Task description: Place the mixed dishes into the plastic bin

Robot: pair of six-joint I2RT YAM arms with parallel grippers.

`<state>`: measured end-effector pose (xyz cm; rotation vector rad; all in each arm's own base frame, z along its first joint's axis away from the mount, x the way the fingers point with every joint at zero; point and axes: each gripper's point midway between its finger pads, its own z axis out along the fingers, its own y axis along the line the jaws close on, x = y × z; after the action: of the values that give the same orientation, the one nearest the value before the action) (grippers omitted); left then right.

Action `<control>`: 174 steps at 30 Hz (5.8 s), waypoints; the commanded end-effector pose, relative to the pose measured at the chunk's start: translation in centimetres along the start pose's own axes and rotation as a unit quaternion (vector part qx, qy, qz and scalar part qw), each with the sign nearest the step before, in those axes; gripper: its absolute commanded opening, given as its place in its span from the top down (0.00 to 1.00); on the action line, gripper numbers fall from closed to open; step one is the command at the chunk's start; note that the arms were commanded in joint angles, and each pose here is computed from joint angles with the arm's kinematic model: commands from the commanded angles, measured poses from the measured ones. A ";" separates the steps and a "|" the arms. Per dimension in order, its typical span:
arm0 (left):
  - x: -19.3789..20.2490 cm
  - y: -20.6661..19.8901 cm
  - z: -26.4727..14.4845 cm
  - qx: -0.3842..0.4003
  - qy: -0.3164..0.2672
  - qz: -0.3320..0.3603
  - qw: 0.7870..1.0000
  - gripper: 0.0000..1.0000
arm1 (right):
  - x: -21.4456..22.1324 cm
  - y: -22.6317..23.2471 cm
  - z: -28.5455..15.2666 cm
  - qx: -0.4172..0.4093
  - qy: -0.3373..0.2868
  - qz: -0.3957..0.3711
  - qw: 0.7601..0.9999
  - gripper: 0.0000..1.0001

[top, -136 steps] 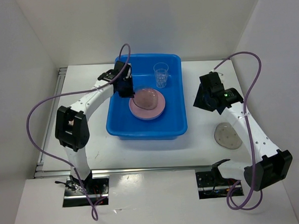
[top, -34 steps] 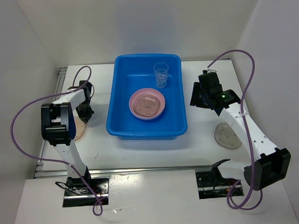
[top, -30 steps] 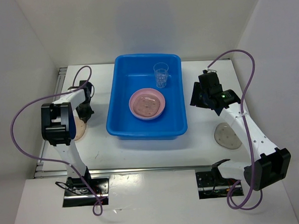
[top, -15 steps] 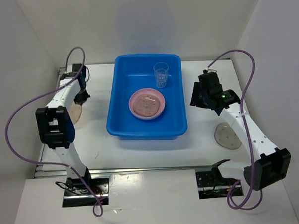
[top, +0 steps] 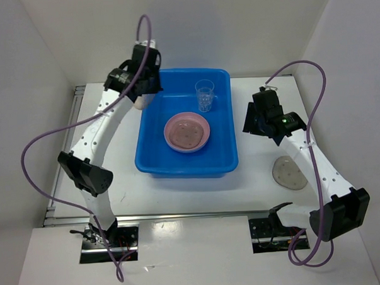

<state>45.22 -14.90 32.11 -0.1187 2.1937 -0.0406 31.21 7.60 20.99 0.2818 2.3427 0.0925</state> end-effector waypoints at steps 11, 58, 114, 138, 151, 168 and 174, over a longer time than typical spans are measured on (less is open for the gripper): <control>13.4 -13.3 1.4 0.168 0.137 0.111 0.970 1.00 | -3.1 -0.3 -3.2 0.017 -0.046 0.034 0.998 0.48; 7.0 -0.6 1.2 0.125 0.050 -0.026 0.991 0.24 | 3.9 -10.9 3.1 0.287 0.156 0.040 0.944 0.41; 16.1 1.7 4.3 0.074 0.147 -0.021 0.986 0.23 | 9.8 -17.0 10.2 0.405 0.305 0.043 0.861 0.99; 14.6 3.8 3.0 0.036 0.098 -0.013 0.994 0.23 | -3.9 23.0 -1.1 -0.179 0.001 -0.119 0.977 0.99; 15.3 4.0 0.6 0.049 0.092 -0.048 0.993 0.23 | 0.9 29.1 1.9 -0.292 0.061 -0.119 0.947 0.99; 9.5 3.9 -3.7 0.069 0.017 -0.054 0.996 0.17 | 3.6 27.8 9.2 -0.176 0.096 -0.122 0.972 0.71; 9.6 4.0 -3.0 0.063 0.020 -0.048 0.997 0.00 | -1.8 29.6 3.7 -0.236 0.032 -0.100 0.966 0.51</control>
<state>36.21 -12.19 24.43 -0.1615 2.2585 -0.2453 39.80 35.29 16.09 -0.2117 2.4840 0.4543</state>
